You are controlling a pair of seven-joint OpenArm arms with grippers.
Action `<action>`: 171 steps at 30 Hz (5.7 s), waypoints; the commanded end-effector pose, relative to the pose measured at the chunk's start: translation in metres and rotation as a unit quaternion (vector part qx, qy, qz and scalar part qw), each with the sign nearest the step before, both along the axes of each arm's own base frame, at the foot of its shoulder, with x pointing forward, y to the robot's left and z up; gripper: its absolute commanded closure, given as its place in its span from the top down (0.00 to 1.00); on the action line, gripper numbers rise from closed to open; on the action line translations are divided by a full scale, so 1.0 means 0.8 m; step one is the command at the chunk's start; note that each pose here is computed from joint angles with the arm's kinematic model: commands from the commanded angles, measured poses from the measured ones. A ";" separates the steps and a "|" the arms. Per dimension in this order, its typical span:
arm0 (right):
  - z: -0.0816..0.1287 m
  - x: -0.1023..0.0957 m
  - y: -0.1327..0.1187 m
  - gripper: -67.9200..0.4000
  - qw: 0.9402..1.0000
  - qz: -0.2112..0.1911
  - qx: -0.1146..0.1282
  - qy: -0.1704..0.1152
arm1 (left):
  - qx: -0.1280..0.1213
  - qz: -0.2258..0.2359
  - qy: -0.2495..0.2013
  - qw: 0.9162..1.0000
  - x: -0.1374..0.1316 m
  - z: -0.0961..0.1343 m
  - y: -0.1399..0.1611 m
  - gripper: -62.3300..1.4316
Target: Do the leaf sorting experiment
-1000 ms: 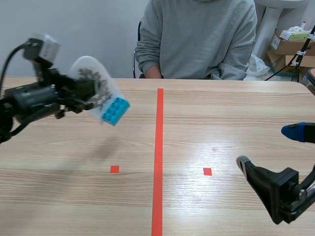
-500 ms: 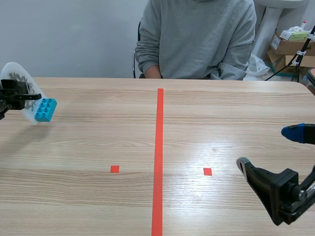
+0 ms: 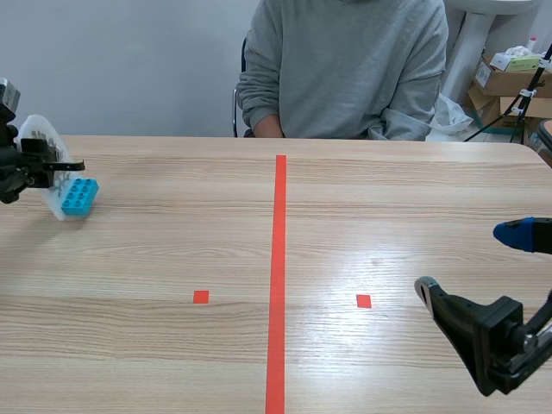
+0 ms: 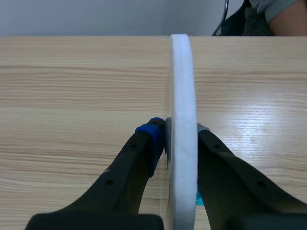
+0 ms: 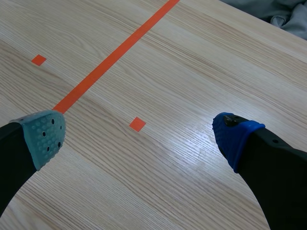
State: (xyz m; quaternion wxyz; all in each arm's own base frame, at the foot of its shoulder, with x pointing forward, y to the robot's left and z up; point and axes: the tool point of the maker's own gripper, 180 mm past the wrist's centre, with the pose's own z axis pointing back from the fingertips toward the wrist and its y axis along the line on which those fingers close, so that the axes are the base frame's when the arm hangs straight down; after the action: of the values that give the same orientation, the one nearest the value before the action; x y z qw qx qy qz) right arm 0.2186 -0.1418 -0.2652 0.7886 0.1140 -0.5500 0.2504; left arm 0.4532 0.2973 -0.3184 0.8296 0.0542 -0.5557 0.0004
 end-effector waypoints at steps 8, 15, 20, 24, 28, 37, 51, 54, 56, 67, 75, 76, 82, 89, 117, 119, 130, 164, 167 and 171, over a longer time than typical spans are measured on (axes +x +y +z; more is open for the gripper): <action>0.011 0.006 0.001 0.94 1.000 0.001 0.003 -0.016 | 0.033 -0.016 0.011 0.999 0.004 -0.002 -0.005 0.09; 0.011 0.006 0.001 0.94 1.000 0.001 0.003 -0.016 | 0.032 -0.016 0.010 0.999 0.004 -0.002 -0.005 0.10; 0.011 0.006 0.001 0.94 1.000 0.001 0.003 -0.016 | 0.033 -0.017 0.008 0.999 0.005 -0.001 -0.005 0.37; 0.011 0.006 0.001 0.94 1.000 0.001 0.003 -0.016 | 0.033 -0.017 0.005 0.999 0.005 0.000 -0.005 0.57; 0.011 0.006 0.001 0.94 1.000 0.001 0.003 -0.016 | 0.026 -0.013 0.002 1.000 0.005 0.002 -0.003 0.88; 0.011 0.006 0.001 0.94 1.000 0.000 0.003 -0.016 | 0.013 0.002 -0.008 1.000 -0.033 -0.020 0.020 0.94; 0.011 0.006 0.001 0.94 1.000 0.000 0.003 -0.016 | 0.066 -0.104 -0.043 0.991 -0.187 0.008 -0.038 0.94; 0.011 0.006 0.001 0.94 1.000 0.000 0.003 -0.016 | 0.069 -0.156 -0.053 0.984 -0.222 0.033 -0.083 0.95; 0.011 0.006 0.001 0.94 1.000 0.000 0.003 -0.016 | 0.064 -0.186 -0.054 0.979 -0.244 0.045 -0.112 0.99; 0.011 0.006 0.001 0.94 1.000 0.000 0.003 -0.016 | 0.019 -0.308 -0.046 0.950 -0.324 0.100 -0.218 1.00; 0.011 0.006 0.001 0.94 1.000 0.000 0.003 -0.016 | -0.001 -0.321 -0.026 0.947 -0.349 0.120 -0.245 1.00; 0.011 0.006 0.001 0.94 1.000 0.000 0.003 -0.016 | -0.004 -0.321 -0.024 0.947 -0.350 0.120 -0.247 1.00; 0.011 0.006 0.001 0.94 1.000 0.000 0.003 -0.016 | -0.008 -0.315 -0.024 0.949 -0.351 0.120 -0.246 1.00; 0.011 0.006 0.001 0.94 1.000 0.000 0.003 -0.016 | -0.008 -0.315 -0.024 0.949 -0.350 0.120 -0.246 1.00; 0.010 0.006 0.000 0.94 1.000 0.000 0.001 -0.013 | -0.003 -0.315 -0.011 0.949 -0.352 0.114 -0.245 1.00; 0.010 0.006 0.000 0.94 1.000 0.000 0.001 -0.013 | -0.003 -0.315 -0.011 0.949 -0.352 0.114 -0.245 1.00; 0.010 0.006 0.000 0.94 1.000 0.000 0.001 -0.013 | -0.002 -0.315 -0.011 0.949 -0.352 0.114 -0.245 1.00; 0.010 0.006 0.000 0.94 1.000 0.000 0.001 -0.013 | 0.017 -0.318 0.019 0.948 -0.346 0.101 -0.241 1.00; 0.010 0.006 0.000 0.94 1.000 0.000 0.001 -0.013 | 0.030 -0.345 0.020 0.938 -0.340 0.097 -0.246 1.00; 0.010 0.006 0.000 0.94 1.000 0.000 0.001 -0.013 | 0.035 -0.363 0.011 0.931 -0.321 0.087 -0.241 1.00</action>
State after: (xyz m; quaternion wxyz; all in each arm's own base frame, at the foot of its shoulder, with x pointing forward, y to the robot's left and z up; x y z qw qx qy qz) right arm 0.2179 -0.1426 -0.2677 0.7926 0.1121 -0.5441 0.2512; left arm 0.1908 0.1032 -0.2491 0.7810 -0.1189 -0.5195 -0.3256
